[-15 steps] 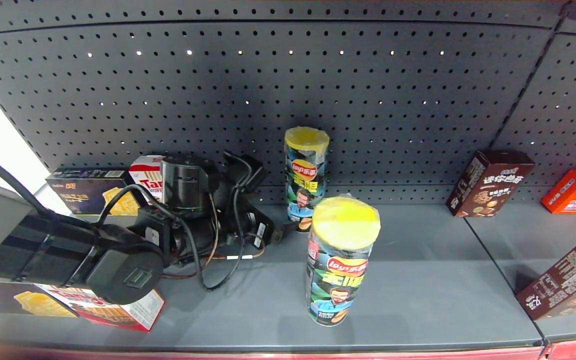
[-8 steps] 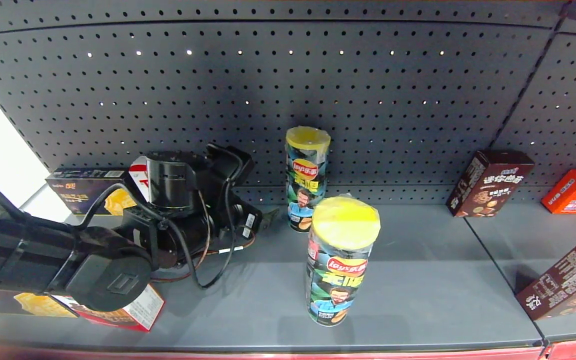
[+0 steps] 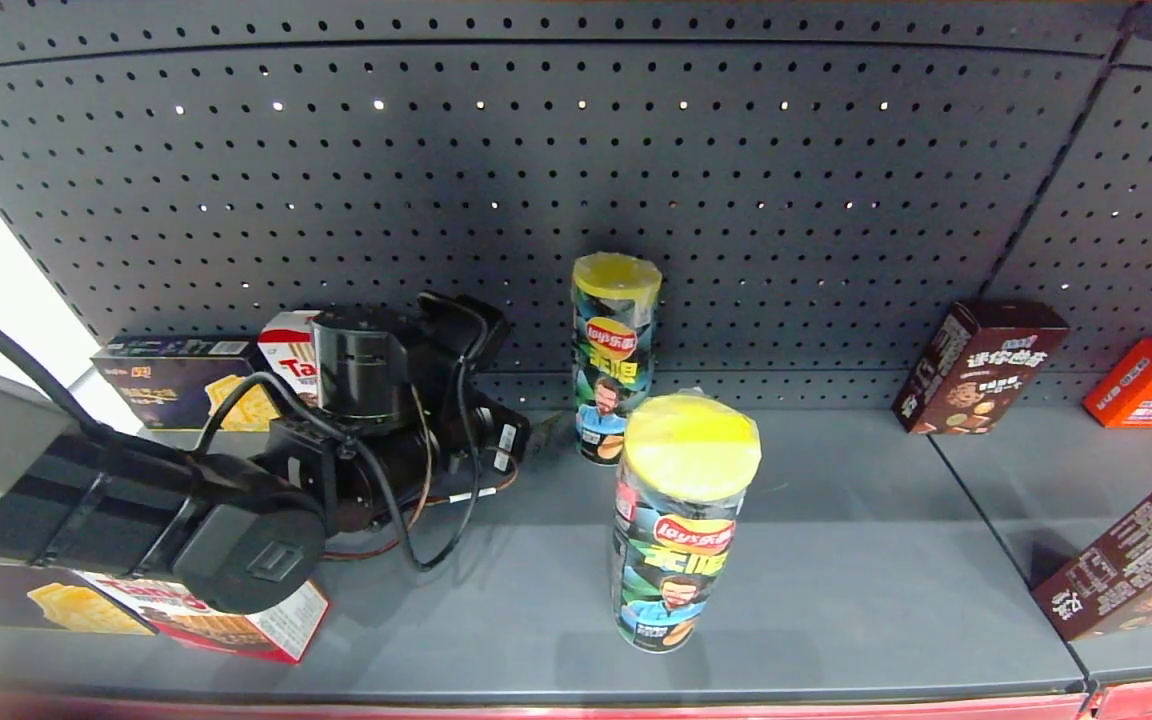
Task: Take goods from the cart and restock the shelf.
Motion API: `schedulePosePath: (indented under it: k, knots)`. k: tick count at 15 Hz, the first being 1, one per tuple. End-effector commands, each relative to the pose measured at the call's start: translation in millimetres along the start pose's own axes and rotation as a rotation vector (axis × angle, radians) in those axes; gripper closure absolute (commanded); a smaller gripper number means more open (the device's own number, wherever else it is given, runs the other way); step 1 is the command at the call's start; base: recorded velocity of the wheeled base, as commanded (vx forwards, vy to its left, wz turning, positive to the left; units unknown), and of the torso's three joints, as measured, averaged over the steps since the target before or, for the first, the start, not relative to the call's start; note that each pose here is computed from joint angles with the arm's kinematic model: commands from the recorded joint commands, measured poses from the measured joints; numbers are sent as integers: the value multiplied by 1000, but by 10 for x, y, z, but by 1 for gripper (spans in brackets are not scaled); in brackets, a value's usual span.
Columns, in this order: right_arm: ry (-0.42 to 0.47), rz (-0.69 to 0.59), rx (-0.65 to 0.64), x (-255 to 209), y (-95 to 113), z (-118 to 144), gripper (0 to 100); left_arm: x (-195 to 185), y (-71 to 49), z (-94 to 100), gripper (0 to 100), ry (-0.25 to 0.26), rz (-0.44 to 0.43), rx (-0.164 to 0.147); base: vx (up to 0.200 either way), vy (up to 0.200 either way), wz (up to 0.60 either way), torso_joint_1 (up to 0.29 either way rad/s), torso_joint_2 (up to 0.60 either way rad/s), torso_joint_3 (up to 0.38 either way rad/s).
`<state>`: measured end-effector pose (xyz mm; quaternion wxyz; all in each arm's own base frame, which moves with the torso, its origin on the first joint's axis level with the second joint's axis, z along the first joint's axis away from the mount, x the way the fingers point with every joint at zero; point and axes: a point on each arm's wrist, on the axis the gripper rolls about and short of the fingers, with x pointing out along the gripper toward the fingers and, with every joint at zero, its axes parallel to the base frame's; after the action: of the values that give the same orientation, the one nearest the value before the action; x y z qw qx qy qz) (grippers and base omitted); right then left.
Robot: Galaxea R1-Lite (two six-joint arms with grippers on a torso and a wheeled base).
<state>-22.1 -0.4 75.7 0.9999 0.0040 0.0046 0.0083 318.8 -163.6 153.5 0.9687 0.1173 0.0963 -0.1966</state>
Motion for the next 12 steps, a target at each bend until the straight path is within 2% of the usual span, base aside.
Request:
schedulePosePath:
  k: [1,5,12]
  knots:
    - [0,2,0,0,0,0,0,95,-41,-123,0,35,-6,4,0,0,0,0,0,0]
    - [2,0,0,1,0,0,0,189,-64,-204,0,56,-7,8,0,0,0,0,0,0]
    - [2,2,0,1,0,0,0,299,-79,-209,0,49,7,6,0,0,0,0,0,0]
